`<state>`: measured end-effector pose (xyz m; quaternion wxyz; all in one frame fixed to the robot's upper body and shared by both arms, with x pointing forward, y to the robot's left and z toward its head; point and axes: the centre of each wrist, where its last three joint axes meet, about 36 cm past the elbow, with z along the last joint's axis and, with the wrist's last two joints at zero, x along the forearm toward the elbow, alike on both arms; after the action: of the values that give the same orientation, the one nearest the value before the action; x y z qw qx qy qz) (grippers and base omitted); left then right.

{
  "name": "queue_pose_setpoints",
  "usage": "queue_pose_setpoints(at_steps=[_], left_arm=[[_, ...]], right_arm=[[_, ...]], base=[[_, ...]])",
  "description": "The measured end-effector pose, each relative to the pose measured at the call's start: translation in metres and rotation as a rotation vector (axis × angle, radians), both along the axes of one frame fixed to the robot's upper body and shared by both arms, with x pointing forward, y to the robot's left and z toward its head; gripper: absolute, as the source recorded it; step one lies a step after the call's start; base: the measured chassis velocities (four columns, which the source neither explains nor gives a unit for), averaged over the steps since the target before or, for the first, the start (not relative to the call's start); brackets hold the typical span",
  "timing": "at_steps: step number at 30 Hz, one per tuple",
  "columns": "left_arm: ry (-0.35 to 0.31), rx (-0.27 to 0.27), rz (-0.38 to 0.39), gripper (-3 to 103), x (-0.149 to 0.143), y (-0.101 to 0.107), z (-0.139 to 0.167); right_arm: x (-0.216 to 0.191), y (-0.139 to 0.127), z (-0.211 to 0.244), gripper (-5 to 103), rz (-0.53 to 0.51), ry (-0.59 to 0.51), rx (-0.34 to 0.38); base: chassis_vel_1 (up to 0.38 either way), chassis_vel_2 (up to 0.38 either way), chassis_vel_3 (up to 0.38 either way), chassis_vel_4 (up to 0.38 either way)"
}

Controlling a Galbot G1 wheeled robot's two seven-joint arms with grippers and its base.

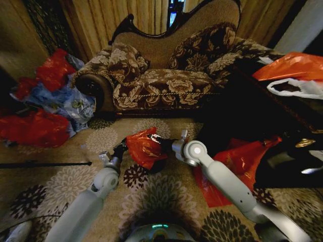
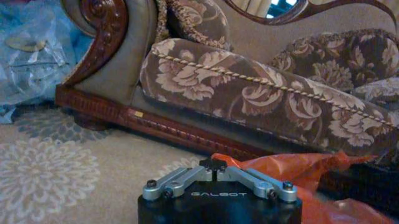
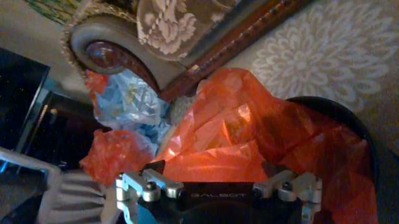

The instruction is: Place a garbage bag over the trash bin.

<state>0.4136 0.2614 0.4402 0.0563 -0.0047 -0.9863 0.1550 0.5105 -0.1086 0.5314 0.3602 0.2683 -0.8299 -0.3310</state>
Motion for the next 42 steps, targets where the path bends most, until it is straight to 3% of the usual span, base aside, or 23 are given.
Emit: queue_pose_setpoints(at_steps=[6, 12, 13, 15, 17, 19, 20, 23, 25, 27, 28, 31, 34, 42], left_arm=[[-0.003, -0.001, -0.001, 0, 0.000, 0.000, 0.001], [-0.014, -0.003, -0.008, 0, 0.000, -0.001, 0.005], [-0.014, -0.003, -0.008, 0, 0.000, -0.001, 0.005], [-0.018, -0.003, -0.011, 0, 0.000, -0.002, 0.005], [-0.019, -0.004, -0.012, 0, 0.000, -0.002, 0.005], [-0.021, -0.009, -0.011, 0, 0.000, -0.003, 0.004], [-0.021, -0.009, -0.011, 0, 0.000, -0.003, 0.004], [-0.023, -0.010, -0.012, 0, 0.000, -0.004, 0.004], [-0.024, -0.010, -0.012, 0, 0.000, -0.004, 0.004], [-0.028, -0.007, -0.013, 0, 0.001, -0.003, 0.006], [-0.028, -0.007, -0.013, 0, 0.001, -0.003, 0.006], [-0.033, -0.008, -0.013, 0, 0.002, -0.004, 0.007], [-0.035, -0.010, -0.012, 0, 0.001, -0.005, 0.006], [-0.036, -0.010, -0.011, 0, 0.000, -0.008, 0.004]], right_arm=[[0.003, 0.014, -0.008, 101, 0.015, -0.004, -0.022], [0.002, 0.009, -0.020, 76, 0.005, -0.091, -0.153], [0.002, 0.009, -0.020, 76, 0.005, -0.091, -0.153], [-0.003, 0.002, -0.006, 60, 0.009, -0.117, -0.168], [-0.004, 0.001, -0.003, 60, 0.011, -0.120, -0.171], [-0.009, -0.001, 0.000, 48, 0.018, -0.123, -0.188], [-0.009, -0.001, 0.000, 48, 0.018, -0.123, -0.188], [-0.011, 0.003, -0.007, 33, 0.018, -0.102, -0.192], [-0.011, 0.005, -0.009, 33, 0.016, -0.094, -0.190], [-0.012, 0.008, -0.012, 22, 0.010, -0.084, -0.183], [-0.012, 0.008, -0.012, 22, 0.010, -0.084, -0.183], [-0.016, 0.011, -0.006, 6, 0.012, -0.093, -0.170], [-0.021, 0.012, 0.000, 1, 0.012, -0.108, -0.163], [-0.051, 0.012, 0.035, 0, 0.020, -0.177, -0.100]], base=[[0.000, 0.000, 0.000, 0.000], [0.000, 0.000, 0.000, 0.000], [0.000, 0.000, 0.000, 0.000], [0.000, 0.000, 0.000, 0.000], [0.000, 0.000, 0.000, 0.000], [0.000, 0.000, 0.000, 0.000], [0.000, 0.000, 0.000, 0.000], [0.000, 0.000, 0.000, 0.000], [0.000, 0.000, 0.000, 0.000], [0.000, 0.000, 0.000, 0.000], [0.000, 0.000, 0.000, 0.000], [0.000, 0.000, 0.000, 0.000], [0.000, 0.000, 0.000, 0.000], [0.000, 0.000, 0.000, 0.000]])
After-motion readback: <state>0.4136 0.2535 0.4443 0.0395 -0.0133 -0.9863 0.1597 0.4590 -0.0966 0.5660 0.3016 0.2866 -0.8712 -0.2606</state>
